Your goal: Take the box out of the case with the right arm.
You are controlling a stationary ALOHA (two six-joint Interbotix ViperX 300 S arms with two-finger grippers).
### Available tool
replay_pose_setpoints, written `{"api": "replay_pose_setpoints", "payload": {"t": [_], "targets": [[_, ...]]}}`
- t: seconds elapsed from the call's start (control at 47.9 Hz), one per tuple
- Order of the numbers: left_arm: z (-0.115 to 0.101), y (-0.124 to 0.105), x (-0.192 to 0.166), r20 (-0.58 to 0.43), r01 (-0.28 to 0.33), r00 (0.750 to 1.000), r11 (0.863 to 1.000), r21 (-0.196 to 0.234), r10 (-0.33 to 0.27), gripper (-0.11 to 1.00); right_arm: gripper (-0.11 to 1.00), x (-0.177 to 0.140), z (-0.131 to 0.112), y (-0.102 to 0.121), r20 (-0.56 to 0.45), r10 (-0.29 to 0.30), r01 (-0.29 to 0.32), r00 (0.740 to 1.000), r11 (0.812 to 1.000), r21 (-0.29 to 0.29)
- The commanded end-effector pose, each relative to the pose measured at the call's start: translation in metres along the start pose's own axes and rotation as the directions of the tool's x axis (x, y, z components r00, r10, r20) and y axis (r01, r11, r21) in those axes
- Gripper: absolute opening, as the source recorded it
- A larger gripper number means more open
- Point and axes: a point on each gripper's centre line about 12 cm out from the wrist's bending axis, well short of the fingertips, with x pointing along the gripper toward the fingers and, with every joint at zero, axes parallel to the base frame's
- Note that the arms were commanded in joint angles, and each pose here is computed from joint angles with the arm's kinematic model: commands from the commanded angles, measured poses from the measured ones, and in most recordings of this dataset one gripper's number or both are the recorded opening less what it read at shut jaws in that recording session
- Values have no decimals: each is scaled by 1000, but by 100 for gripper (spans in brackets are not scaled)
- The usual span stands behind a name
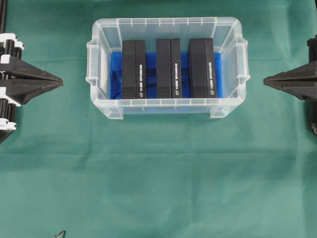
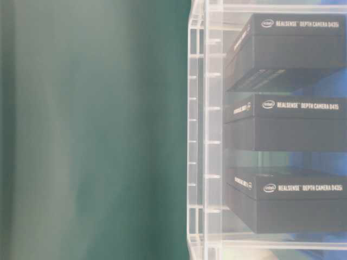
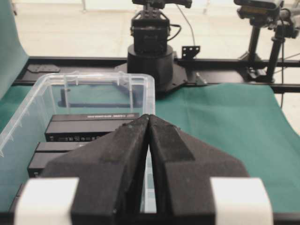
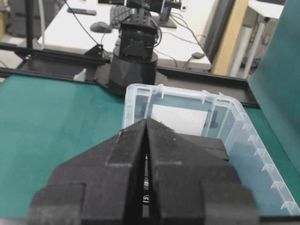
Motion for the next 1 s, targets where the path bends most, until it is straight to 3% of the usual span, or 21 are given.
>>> {"api": "replay_pose_setpoints", "payload": {"t": [0.0,0.146,0.271,0.417,0.626,0.814,0.981], "targets": [[8,0,4,-3,1,1000,1000,18,-1,0,0,3,2,-2,-3,-11,11,1000,1000,1],[11,0,5,-32,1,999,1000,23,0,0,0,8,-5,-2,-112,-11,13,994,1000,16],[11,0,5,-40,0,999,1000,20,0,0,0,11,3,-2,-151,-11,16,988,999,31],[24,0,7,-9,0,1000,1000,17,0,0,0,16,28,-2,-138,-10,18,990,998,52],[66,1,12,40,-3,999,1000,10,2,0,0,24,76,-3,-128,-14,27,992,994,102],[99,1,13,-9,-6,1000,1000,11,6,0,0,32,110,-5,-145,-20,39,989,991,127],[105,2,13,-95,-9,995,1000,14,10,0,0,36,123,-5,-188,-19,45,982,990,135]]}}
